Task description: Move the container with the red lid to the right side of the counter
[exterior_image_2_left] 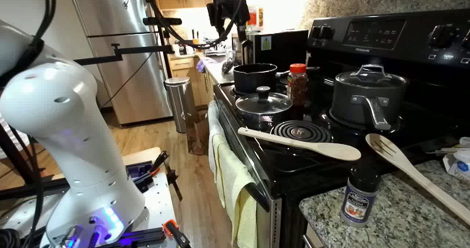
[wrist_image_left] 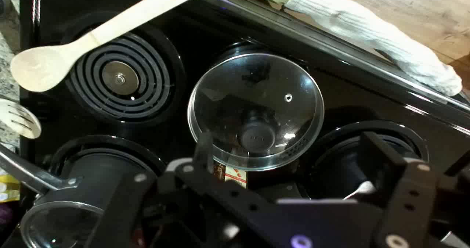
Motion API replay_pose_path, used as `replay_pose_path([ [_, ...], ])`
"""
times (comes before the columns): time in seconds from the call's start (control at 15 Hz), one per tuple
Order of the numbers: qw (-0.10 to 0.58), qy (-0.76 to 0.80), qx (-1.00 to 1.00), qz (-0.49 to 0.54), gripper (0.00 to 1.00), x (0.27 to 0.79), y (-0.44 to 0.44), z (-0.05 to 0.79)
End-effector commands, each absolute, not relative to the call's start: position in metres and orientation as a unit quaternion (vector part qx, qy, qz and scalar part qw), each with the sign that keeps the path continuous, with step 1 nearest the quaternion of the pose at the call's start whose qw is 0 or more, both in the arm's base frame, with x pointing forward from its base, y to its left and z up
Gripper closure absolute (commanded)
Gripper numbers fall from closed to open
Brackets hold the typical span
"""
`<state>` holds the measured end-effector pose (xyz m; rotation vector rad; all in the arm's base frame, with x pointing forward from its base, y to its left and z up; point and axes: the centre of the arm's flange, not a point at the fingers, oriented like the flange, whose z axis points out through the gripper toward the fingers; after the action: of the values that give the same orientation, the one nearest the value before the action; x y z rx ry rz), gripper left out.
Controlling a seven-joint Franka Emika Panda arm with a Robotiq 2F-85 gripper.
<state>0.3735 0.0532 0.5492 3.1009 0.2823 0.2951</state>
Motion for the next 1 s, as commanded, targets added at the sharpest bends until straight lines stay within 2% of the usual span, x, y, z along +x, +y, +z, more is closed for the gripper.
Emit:
replay_pose_path([
  [0.0,0.007,0.090,0.991,0.094,0.00,0.373,0.053,0.549],
  [0.47,0.007,0.090,0.991,0.094,0.00,0.373,0.053,0.549],
  [0.93,0.015,0.079,0.993,0.089,0.00,0.421,0.059,0.547],
])
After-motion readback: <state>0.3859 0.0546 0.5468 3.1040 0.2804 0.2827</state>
